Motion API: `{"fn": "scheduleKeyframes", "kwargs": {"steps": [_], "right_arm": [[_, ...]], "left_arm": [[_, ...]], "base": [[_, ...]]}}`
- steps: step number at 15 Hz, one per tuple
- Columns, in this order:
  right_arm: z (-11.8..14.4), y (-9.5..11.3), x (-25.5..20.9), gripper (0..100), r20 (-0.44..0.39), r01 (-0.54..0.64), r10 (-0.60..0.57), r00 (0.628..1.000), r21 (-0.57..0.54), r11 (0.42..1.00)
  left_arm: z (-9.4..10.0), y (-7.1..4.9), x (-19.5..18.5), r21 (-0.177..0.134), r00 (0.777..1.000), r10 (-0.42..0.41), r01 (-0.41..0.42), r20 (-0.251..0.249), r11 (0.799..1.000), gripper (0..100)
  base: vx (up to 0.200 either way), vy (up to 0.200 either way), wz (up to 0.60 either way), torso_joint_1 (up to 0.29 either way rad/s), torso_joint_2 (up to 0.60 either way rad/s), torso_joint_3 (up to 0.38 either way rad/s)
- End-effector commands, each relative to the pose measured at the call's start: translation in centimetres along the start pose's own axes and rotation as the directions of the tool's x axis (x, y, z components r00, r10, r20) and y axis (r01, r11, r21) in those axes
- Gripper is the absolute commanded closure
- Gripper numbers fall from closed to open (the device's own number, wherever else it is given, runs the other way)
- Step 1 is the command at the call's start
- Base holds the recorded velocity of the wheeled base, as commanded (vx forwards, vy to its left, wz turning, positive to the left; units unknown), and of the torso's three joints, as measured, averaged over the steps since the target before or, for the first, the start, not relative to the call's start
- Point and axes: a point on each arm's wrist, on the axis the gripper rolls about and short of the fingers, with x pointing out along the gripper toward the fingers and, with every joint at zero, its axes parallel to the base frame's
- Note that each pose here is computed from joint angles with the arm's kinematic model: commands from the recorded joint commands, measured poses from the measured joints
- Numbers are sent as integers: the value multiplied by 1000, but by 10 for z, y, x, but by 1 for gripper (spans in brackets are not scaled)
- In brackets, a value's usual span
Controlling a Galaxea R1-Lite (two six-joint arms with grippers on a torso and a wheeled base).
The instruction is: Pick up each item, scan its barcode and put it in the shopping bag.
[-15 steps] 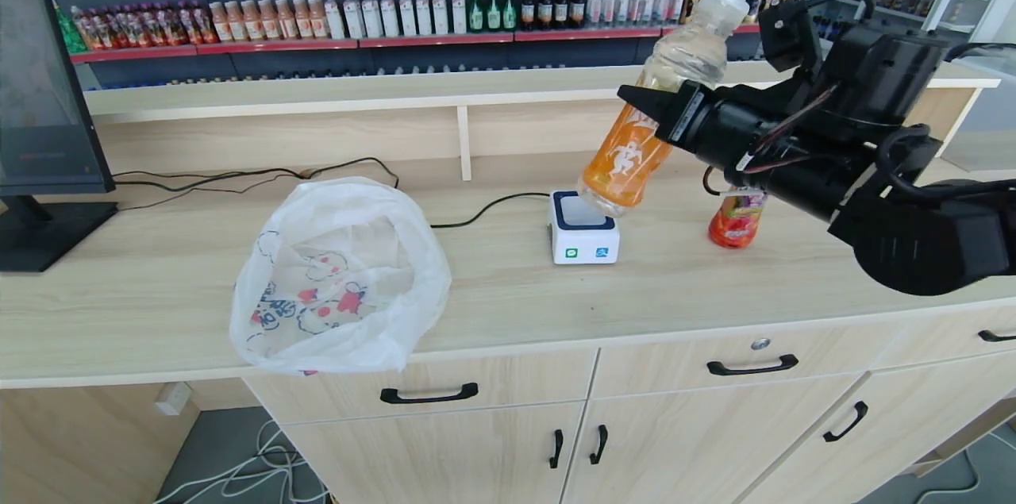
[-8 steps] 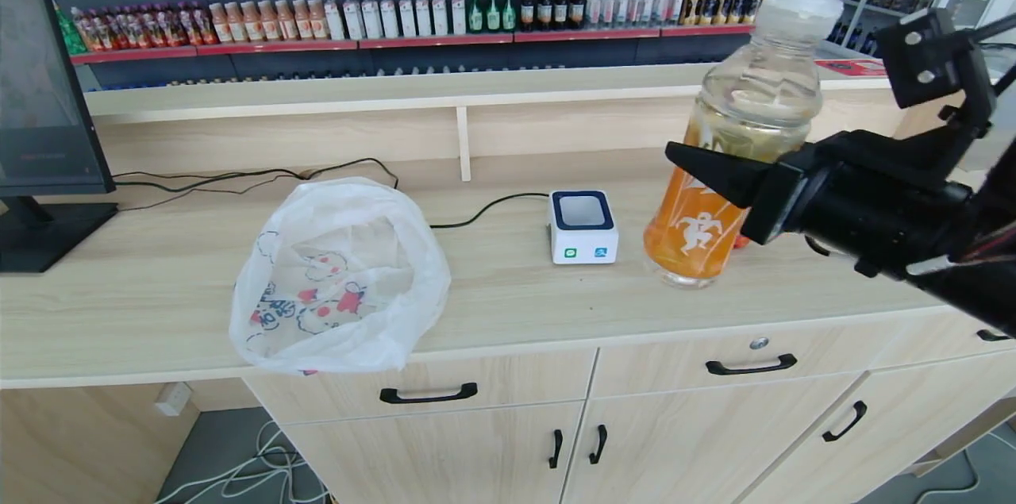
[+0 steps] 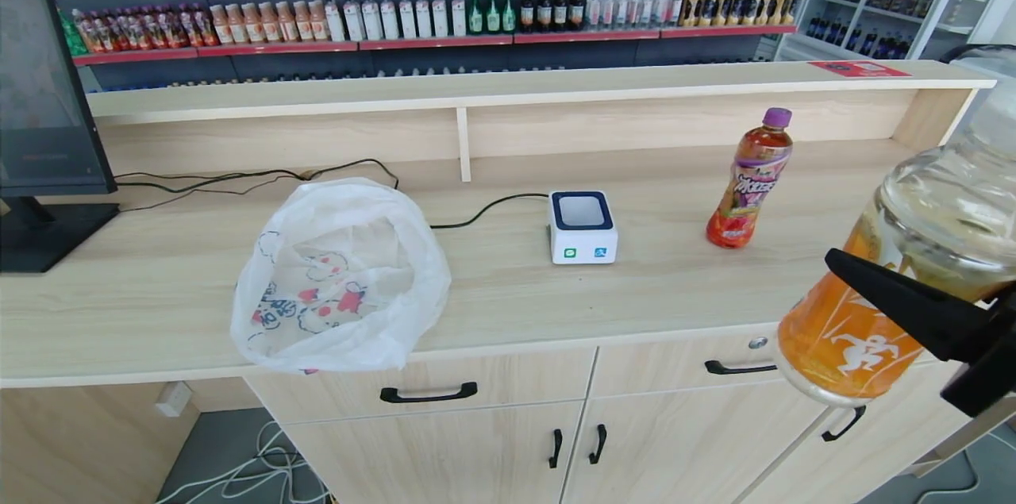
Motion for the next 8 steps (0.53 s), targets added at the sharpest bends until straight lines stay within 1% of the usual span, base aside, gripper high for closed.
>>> {"fn": "scheduleKeyframes", "kwargs": {"steps": [1, 4, 6, 8], "right_arm": [[-2, 0, -8, 100, 7, 1, -1, 1000, 0, 1000], [-6, -1, -7, 100, -15, 11, -11, 1000, 0, 1000], [-14, -4, -8, 100, -48, 40, -40, 998, -14, 999], [-16, -4, -10, 100, -49, 38, -38, 998, -15, 999]], "left_arm": [[0, 0, 0, 1, 1000, 0, 0, 3, 1000, 100], [0, 0, 0, -2, 1000, 1, -1, 2, 1000, 100], [0, 0, 0, -5, 1000, 1, -1, 2, 1000, 100], [0, 0, 0, -5, 1000, 1, -1, 5, 1000, 100]], "base": [[-200, 0, 0, -2, 2, 7], [-200, 0, 0, 1, 4, 4], [-200, 0, 0, 17, 7, 0], [0, 0, 0, 0, 0, 0]]}}
